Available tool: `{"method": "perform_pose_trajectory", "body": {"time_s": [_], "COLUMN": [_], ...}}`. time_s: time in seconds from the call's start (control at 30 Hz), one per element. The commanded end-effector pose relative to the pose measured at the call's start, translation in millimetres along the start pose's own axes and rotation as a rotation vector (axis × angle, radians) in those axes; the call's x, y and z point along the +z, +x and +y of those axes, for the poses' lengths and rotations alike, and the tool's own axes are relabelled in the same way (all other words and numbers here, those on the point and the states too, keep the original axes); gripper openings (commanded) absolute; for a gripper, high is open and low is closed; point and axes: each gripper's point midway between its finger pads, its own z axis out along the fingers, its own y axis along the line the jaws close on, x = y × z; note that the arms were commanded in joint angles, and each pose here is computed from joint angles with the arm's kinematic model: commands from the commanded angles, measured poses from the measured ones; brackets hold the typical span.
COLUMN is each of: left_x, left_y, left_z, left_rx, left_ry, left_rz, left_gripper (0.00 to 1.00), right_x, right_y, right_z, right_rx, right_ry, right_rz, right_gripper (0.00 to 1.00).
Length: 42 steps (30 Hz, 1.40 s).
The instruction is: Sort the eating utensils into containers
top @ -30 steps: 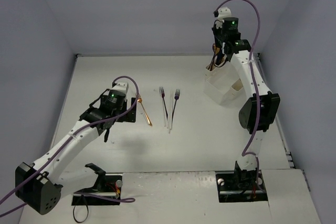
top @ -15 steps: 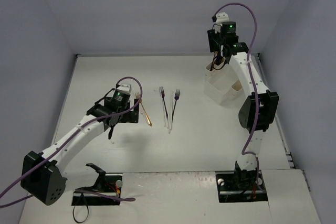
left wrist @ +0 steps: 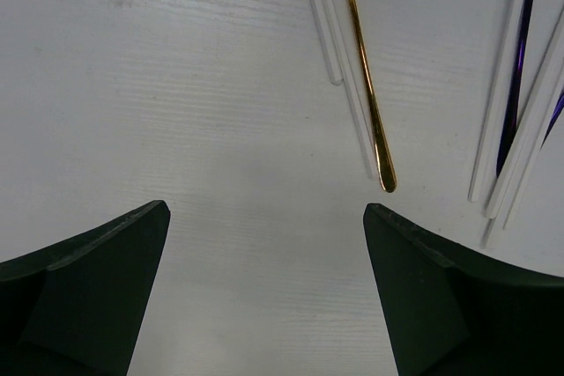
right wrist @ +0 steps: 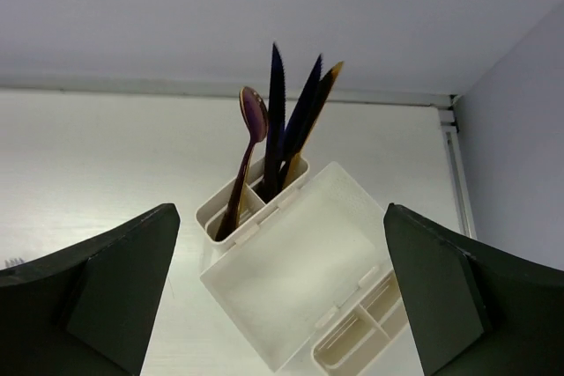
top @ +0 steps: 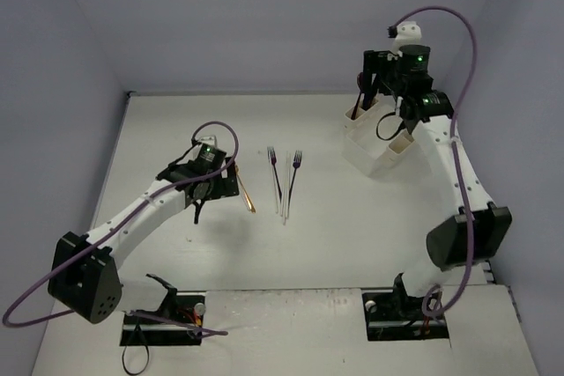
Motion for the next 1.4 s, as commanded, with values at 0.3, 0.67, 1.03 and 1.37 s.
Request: {"method": "perform_pose_trajectory", "body": {"time_s": [0.3,0.67,1.03,1.37], "left_x": [52.7,105.6,155.6,182.3], "left_y": [-65.2,-115.5,-159.7,-147.0], "left_z": [-18.0,13.4,3.9,11.0], "left_rx": [-0.189,-0.311,-0.301,-0.287], "left_ry": [-0.137,-0.240,-0.220,-0.256], "left_rz": [-0.049,-0.056,-0.073,-0.020], "left_gripper": [0.59,0.46,0.40,0.28], "right_x": [-151.1,-196.5,-210.2,-215.8], "right_y": [35.1,86.3,102.9,110.3], "right_z": [-20.7,-8.0,3.2,-0.8], "right_rx": [0.288,0.294,0.286,0.292], "right_ry": [0.020,-0.075,-0.142,-0.120], "right_rz": [-0.157,-0.108,-0.053,-0.036], "right_gripper": [1.00,1.00,1.00,1.00]}}
